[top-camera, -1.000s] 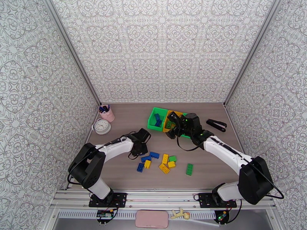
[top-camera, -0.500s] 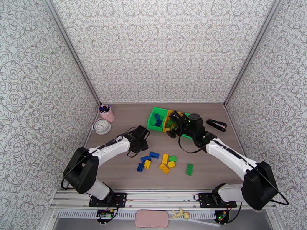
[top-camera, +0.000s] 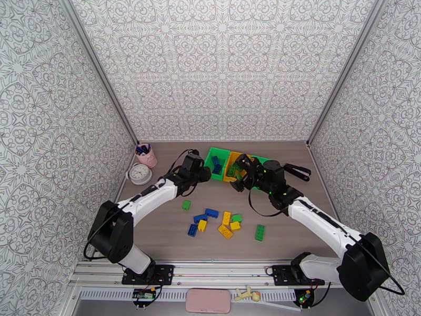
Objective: Sort the legos into containers by color
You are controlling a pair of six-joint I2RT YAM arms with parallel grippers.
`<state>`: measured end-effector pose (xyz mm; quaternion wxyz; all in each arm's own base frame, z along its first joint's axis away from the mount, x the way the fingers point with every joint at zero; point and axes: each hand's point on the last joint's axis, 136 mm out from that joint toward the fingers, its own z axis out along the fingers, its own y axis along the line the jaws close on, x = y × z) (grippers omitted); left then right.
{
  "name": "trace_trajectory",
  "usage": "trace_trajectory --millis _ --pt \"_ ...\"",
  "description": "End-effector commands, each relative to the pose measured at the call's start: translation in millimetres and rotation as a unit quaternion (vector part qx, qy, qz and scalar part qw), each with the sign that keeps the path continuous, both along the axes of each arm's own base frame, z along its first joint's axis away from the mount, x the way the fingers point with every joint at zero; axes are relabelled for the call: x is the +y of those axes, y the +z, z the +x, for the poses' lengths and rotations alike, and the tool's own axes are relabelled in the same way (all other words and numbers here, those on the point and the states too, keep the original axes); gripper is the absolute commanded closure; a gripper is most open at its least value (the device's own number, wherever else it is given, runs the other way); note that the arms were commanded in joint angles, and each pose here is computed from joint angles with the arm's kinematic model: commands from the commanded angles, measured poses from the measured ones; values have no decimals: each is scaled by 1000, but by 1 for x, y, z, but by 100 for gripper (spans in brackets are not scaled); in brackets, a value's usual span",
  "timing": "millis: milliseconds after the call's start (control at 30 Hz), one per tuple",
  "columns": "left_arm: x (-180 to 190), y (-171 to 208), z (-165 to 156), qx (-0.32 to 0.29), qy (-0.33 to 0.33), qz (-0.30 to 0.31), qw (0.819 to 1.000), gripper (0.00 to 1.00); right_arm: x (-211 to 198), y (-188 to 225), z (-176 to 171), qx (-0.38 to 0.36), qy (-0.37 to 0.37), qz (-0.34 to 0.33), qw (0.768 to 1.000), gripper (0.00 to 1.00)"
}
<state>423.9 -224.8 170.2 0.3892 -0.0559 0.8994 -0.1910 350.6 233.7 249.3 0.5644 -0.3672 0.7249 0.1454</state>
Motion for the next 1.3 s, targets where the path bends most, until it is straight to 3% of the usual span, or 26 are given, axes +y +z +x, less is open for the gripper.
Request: trace_trajectory --millis 0,333,667,1000,1267 --pt "-14 18 36 -46 -12 -4 999 72 -3 -1 -2 2 -5 11 1000 1" --pt "-42 -12 96 -28 -24 19 999 71 -14 0 -8 -3 -18 2 1000 0" --pt "-57 -25 121 -17 -46 23 999 65 -19 4 -7 -3 -28 -2 1000 0" --pt "-52 8 108 -40 -68 15 997 27 -16 9 -9 2 -18 0 1000 0" --pt "-26 39 76 -65 -46 2 997 6 7 -10 -33 51 67 -17 996 0"
